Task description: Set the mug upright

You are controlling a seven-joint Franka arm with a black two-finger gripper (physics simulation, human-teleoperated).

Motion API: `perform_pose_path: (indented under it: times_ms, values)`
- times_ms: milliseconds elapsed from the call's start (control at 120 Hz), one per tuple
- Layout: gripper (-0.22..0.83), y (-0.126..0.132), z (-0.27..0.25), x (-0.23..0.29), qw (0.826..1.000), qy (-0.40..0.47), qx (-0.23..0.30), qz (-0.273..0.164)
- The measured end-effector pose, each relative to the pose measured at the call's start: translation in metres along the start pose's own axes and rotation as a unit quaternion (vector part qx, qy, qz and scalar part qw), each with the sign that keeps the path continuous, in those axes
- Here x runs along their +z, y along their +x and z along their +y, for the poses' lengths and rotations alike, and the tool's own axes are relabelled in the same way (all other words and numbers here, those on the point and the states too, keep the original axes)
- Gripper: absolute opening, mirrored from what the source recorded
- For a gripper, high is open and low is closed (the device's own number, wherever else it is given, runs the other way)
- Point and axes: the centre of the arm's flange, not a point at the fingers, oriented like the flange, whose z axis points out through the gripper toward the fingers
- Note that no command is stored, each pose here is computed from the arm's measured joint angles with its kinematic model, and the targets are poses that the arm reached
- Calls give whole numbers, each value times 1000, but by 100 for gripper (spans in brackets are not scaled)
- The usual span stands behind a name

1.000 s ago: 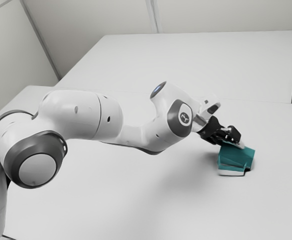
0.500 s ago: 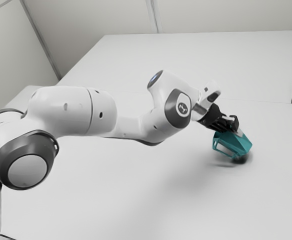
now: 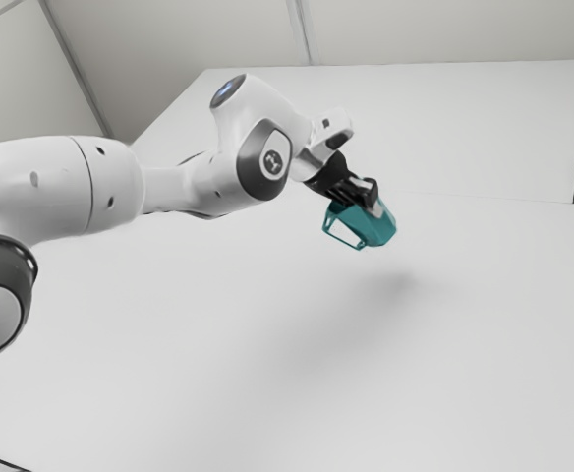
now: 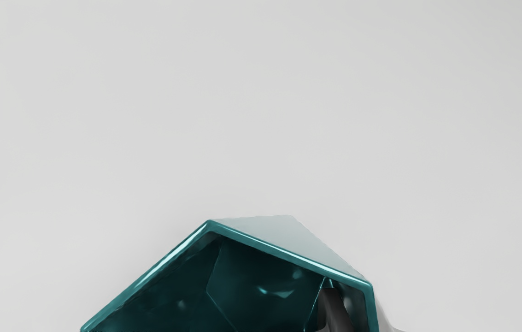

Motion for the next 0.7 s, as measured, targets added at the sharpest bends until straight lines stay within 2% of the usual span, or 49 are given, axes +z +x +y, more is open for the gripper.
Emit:
perform_pose_path:
  times_ms: [275, 542, 700]
  values:
    - [-16, -4, -101, -51, 992, 111, -17, -51]
    - [-16, -18, -149, -113, 975, 204, -23, -88]
    - [-16, -36, -188, -145, 961, 247, -46, -118]
